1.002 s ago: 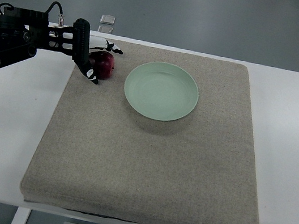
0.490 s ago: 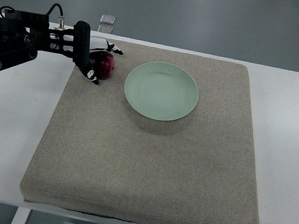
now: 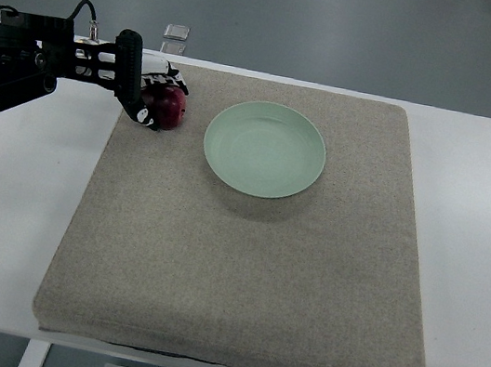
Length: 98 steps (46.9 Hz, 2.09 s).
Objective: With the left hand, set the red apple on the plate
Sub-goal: 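Carry the apple with the left hand onto the green plate, then open the left hand and lift it off the apple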
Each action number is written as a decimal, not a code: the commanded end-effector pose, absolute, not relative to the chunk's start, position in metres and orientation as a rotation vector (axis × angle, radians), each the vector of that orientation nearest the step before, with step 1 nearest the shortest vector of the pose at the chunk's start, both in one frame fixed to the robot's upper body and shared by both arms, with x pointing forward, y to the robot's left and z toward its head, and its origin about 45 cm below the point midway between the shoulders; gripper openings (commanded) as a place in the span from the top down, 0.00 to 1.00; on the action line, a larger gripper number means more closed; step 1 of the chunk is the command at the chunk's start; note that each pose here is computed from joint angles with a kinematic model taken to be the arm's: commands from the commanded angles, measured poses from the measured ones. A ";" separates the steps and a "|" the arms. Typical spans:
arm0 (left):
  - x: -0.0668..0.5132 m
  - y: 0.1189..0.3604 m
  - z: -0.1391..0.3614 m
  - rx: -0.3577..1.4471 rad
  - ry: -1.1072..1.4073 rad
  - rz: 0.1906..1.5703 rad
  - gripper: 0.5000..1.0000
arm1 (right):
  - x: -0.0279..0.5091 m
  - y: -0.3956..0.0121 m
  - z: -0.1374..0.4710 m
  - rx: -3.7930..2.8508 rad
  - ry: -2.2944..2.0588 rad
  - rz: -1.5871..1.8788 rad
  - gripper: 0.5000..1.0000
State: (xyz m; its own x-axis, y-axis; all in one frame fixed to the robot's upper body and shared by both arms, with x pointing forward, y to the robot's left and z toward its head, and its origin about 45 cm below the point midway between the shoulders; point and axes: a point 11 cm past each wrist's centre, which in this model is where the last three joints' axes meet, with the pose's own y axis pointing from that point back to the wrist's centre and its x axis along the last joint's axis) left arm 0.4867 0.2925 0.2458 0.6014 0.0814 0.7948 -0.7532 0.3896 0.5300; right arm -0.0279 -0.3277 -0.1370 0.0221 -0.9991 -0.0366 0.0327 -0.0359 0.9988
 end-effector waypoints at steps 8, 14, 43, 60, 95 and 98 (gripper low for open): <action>0.487 0.292 0.247 1.043 -0.769 0.601 1.00 | -0.028 -0.328 -0.137 1.223 -1.151 -1.234 0.14; 0.489 0.289 0.251 1.037 -0.778 0.604 1.00 | -0.028 -0.328 -0.137 1.223 -1.151 -1.234 0.14; 0.500 0.206 0.285 0.841 -0.879 0.597 1.00 | -0.028 -0.328 -0.137 1.223 -1.151 -1.234 0.14; 0.490 0.161 0.269 0.780 -0.886 0.539 0.98 | -0.028 -0.328 -0.137 1.223 -1.151 -1.234 0.14; 0.478 0.144 0.238 0.764 -0.850 0.516 0.24 | -0.028 -0.328 -0.137 1.223 -1.151 -1.234 0.14; 0.478 0.144 0.239 0.763 -0.852 0.519 0.23 | -0.028 -0.328 -0.137 1.223 -1.151 -1.234 0.14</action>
